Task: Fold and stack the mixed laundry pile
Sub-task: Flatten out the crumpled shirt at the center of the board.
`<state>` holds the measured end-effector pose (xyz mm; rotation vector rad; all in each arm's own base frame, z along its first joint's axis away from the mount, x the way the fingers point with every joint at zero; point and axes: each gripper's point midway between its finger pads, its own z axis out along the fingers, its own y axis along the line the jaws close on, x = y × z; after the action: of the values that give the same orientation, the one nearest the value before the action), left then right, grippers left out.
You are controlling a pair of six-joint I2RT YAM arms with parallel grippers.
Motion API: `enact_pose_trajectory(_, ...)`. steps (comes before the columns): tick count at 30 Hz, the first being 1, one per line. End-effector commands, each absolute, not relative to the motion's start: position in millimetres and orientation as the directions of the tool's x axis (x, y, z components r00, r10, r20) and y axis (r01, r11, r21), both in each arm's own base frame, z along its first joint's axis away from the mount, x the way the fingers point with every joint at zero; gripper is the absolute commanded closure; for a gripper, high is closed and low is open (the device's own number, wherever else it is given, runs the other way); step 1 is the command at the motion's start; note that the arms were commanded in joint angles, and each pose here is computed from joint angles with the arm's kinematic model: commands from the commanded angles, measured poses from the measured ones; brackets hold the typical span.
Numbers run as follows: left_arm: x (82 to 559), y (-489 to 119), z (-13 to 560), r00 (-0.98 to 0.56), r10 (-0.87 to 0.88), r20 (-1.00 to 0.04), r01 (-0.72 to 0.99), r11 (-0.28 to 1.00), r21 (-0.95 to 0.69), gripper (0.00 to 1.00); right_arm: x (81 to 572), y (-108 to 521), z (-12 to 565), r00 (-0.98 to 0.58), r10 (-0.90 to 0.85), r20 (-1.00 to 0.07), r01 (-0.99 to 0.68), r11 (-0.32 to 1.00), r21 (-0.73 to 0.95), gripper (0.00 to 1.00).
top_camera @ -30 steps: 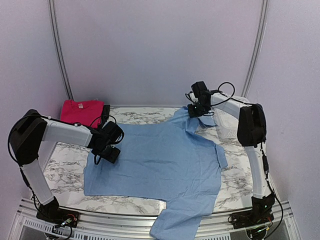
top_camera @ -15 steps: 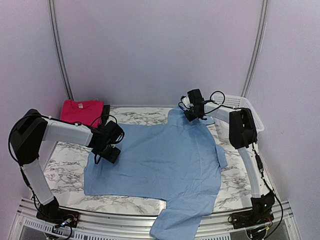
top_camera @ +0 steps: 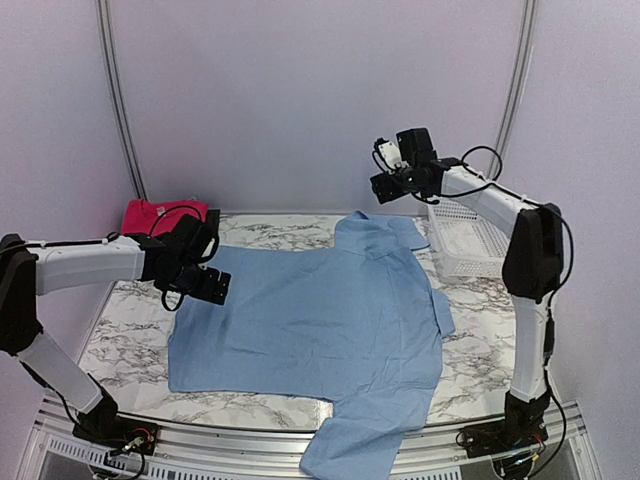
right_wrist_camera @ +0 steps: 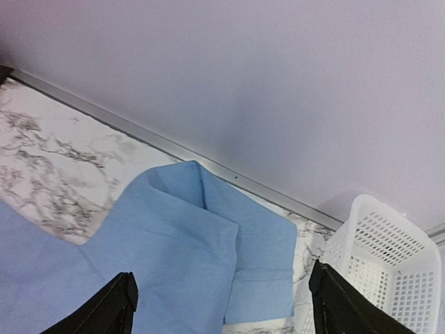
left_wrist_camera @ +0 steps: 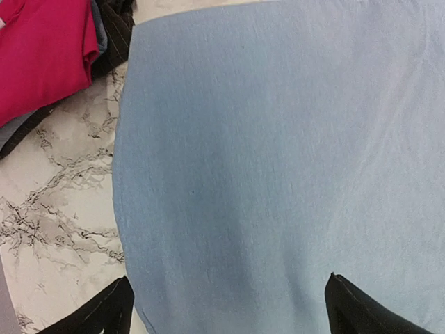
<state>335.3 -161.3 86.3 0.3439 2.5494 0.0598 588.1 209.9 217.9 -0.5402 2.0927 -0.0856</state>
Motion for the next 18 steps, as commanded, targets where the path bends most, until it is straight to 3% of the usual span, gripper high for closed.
enact_pose_trajectory(1,339,-163,96,-0.831,0.136,-0.54,0.164,0.986,-0.004,0.01,529,237,190,-0.598,-0.353,-0.719,-0.445,0.893,-0.068,0.21)
enact_pose_trajectory(6,329,-158,76,-0.882,0.107,-0.459,0.15,0.987,-0.059,0.01,456,243,144,-0.752,-0.282,-0.596,-0.462,0.87,0.172,0.23)
enact_pose_trajectory(10,326,-157,62,-0.903,0.09,-0.419,0.132,0.988,-0.073,0.01,421,228,104,-0.823,-0.251,-0.509,-0.408,0.885,0.224,0.24)
enact_pose_trajectory(18,322,-146,20,-0.948,0.079,-0.31,0.093,0.995,-0.032,0.01,429,184,40,-0.903,-0.17,-0.395,-0.284,0.925,0.252,0.24)
